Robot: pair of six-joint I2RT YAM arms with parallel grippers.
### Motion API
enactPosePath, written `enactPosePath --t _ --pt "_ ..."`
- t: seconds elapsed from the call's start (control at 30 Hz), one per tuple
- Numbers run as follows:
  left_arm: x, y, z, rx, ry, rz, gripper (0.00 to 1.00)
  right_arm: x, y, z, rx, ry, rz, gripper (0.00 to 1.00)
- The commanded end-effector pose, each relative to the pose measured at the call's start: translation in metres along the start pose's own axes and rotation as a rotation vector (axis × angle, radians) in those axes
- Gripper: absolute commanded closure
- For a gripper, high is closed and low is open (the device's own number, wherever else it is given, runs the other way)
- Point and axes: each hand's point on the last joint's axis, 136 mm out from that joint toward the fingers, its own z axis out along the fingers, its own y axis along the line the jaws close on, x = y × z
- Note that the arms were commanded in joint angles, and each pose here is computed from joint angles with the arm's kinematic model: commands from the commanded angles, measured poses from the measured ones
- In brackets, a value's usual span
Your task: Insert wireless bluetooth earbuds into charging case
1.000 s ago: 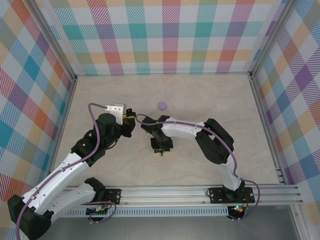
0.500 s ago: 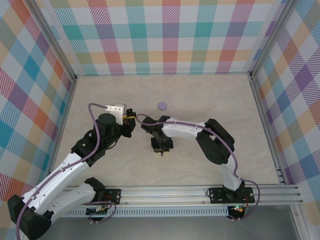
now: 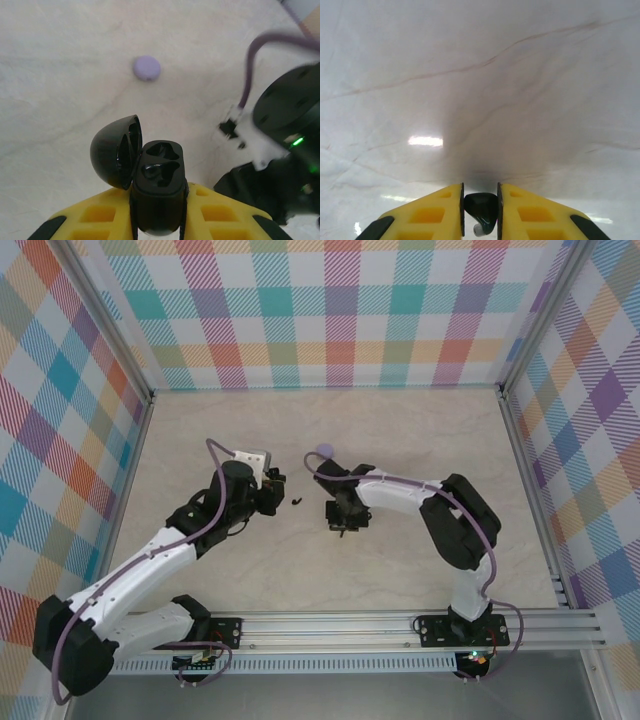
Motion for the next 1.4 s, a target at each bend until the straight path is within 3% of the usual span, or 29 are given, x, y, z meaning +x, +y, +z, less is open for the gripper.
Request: enactPosePath --t 0.0,0.27,0.77,0.93,1.13,1.37 --pt "0.012 -0.013 0.015 0.077 0.059 -0.025 0.75 -0.012 -0.001 -0.017 -0.080 -0.058 -0.005 0.77" --pt "0.035 -0.036 0.042 0.231 0.125 -0.034 0.76 -0.030 -0.016 -0.051 -0.212 -0.157 0.020 0.78" --pt "0.033 -0.077 0.034 0.510 0.021 0.110 0.77 -0.029 0.023 -0.187 -0.567 -0.416 -0.153 0.78" --pt "0.031 -0.093 0.026 0.606 -0.053 0.263 0.81 -0.023 0.033 -0.222 -0.661 -0.482 -0.215 0.78" --pt "0.023 -0.099 0.025 0.613 -0.095 0.333 0.81 -0.016 0.048 -0.244 -0.702 -0.540 -0.302 0.77" --pt "0.019 -0.110 0.018 0.655 -0.119 0.381 0.82 -0.015 0.058 -0.242 -0.672 -0.564 -0.350 0.77"
